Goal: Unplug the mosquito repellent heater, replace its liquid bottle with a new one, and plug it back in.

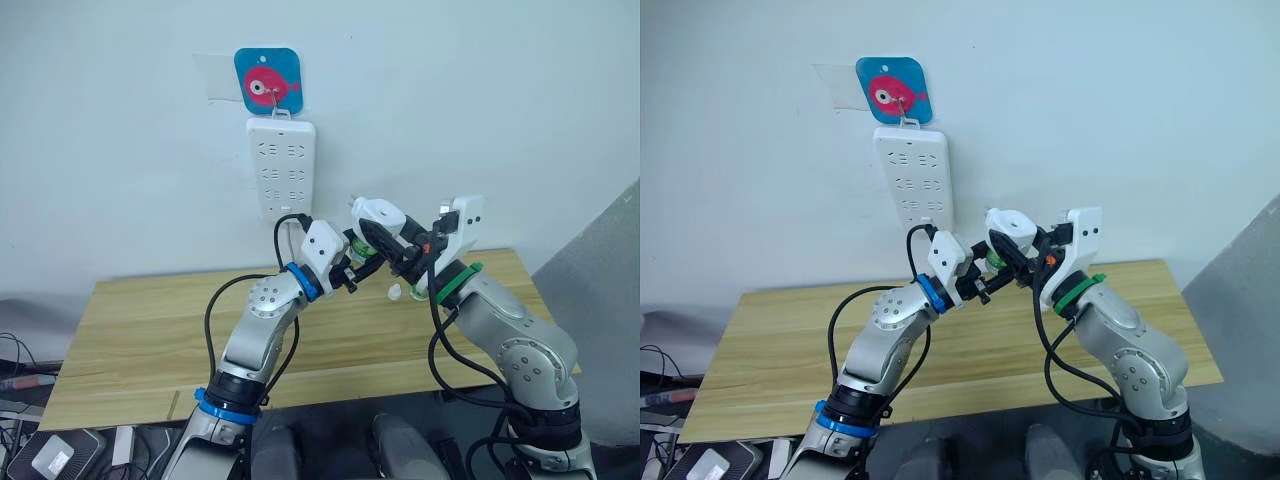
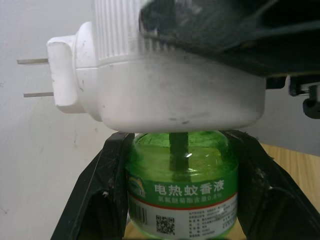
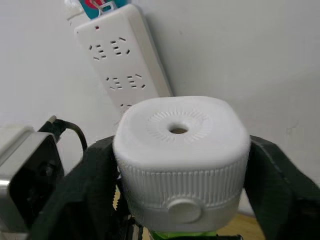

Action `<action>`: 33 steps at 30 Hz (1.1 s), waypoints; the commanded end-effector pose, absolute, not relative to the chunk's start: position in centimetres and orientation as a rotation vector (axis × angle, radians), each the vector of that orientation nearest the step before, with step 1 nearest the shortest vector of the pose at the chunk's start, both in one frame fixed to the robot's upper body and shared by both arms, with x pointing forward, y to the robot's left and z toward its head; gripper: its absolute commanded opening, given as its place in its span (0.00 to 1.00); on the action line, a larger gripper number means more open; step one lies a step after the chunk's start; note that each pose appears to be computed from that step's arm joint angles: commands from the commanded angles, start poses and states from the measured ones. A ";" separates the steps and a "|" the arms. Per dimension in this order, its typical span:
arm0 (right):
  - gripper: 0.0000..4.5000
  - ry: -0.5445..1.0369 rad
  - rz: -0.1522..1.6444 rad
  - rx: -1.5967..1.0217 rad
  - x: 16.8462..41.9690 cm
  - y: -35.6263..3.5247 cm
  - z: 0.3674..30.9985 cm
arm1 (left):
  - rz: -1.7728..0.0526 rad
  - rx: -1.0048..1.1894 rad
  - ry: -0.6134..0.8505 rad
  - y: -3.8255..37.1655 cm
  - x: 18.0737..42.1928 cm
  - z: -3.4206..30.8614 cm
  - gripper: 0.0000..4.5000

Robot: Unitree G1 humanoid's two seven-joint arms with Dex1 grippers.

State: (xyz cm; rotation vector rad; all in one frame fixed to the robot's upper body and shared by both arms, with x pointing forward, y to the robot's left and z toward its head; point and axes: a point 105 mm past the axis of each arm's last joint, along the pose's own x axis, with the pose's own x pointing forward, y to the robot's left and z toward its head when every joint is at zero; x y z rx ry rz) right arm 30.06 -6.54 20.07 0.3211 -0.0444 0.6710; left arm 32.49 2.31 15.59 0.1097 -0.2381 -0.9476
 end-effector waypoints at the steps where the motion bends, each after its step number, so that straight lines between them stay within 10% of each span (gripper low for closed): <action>1: 0.65 -0.094 0.706 0.322 29.7 -6.3 21.2 | -0.973 0.093 -0.299 1.9 31.7 17.1 0.50; 3: 0.65 -0.095 0.707 0.326 29.8 -6.3 21.2 | -0.971 0.087 -0.293 1.9 31.7 17.0 0.50; 10: 0.65 -0.107 0.689 0.328 30.2 -6.7 21.2 | -0.994 0.013 -0.254 4.1 31.1 17.4 1.00; 18: 0.65 -0.119 0.661 0.241 30.7 -7.5 20.8 | -0.977 0.066 -0.174 10.8 29.8 18.8 1.00; 33: 0.65 -0.146 0.720 0.259 31.1 -6.7 21.7 | -0.769 0.246 -0.188 19.0 35.2 24.0 1.00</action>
